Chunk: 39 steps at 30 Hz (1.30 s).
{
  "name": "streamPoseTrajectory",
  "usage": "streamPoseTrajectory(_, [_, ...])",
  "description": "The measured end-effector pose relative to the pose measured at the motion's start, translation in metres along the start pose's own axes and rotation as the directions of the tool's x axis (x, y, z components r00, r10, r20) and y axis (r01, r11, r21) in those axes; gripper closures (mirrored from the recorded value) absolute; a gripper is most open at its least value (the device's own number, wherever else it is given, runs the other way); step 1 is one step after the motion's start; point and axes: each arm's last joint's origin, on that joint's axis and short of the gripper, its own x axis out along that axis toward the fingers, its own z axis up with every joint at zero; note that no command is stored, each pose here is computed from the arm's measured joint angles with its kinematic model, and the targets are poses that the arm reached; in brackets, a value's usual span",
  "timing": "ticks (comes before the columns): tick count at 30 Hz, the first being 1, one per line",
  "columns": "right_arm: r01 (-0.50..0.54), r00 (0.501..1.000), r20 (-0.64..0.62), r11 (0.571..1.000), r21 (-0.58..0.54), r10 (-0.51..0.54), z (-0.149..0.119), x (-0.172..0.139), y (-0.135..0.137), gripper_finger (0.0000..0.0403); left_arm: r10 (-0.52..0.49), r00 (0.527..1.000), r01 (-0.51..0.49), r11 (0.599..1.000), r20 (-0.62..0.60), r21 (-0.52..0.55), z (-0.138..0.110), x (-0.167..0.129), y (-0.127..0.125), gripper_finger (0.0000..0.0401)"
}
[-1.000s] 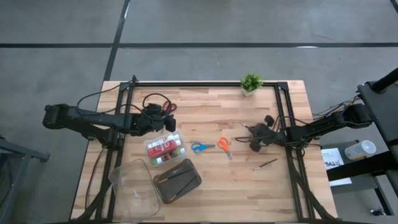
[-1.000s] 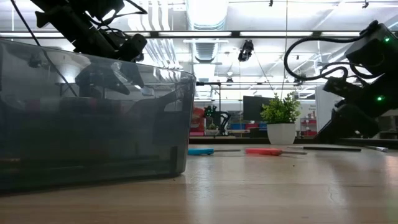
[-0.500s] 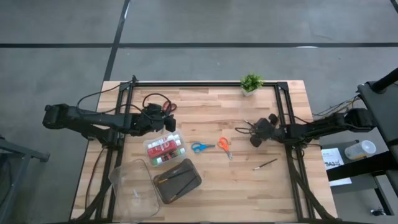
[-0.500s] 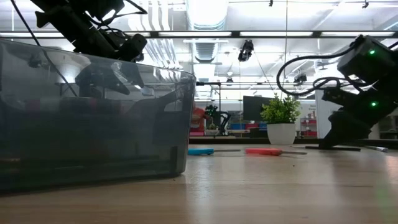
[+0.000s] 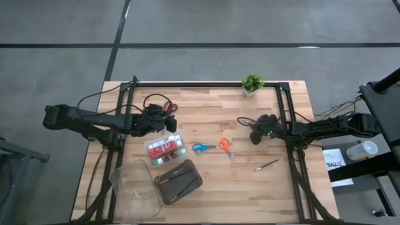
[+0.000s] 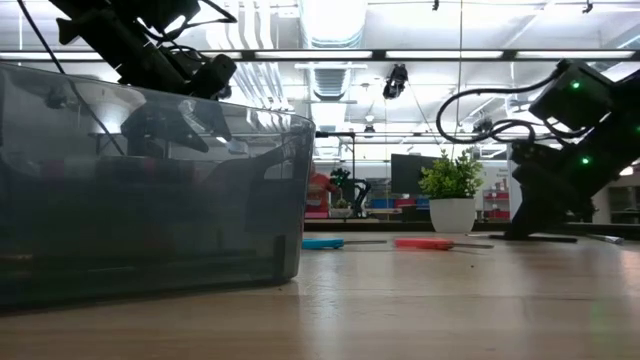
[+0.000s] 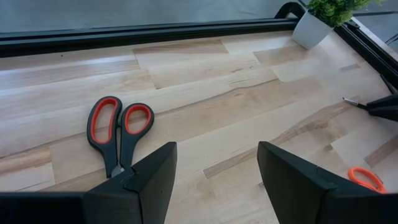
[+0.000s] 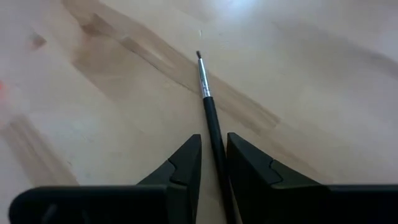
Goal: Pick & Place Paint Supplies
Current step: Put the middle silver paint brush into the black transparent bin
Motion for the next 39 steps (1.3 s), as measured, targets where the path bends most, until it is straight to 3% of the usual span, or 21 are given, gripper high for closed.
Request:
streamPoseTrajectory(5, [-0.049,0.998,-0.02,0.99,0.13,0.052,0.003,-0.001,0.004,0.033,0.0,1.0,0.0,1.0,0.0,0.0,0.0,0.0,0.0,0.0169])
streamPoseTrajectory(9, [-0.093,0.994,-0.042,0.982,0.165,0.101,0.005,-0.001,0.007,0.033,0.0,1.0,0.0,1.0,0.0,0.0,0.0,0.0,0.0,0.0169])
streamPoseTrajectory(39, [-0.209,0.974,-0.082,0.977,0.032,0.211,0.0,-0.004,0.019,0.033,0.0,1.0,0.0,1.0,0.0,0.0,0.0,0.0,0.0,0.0169])
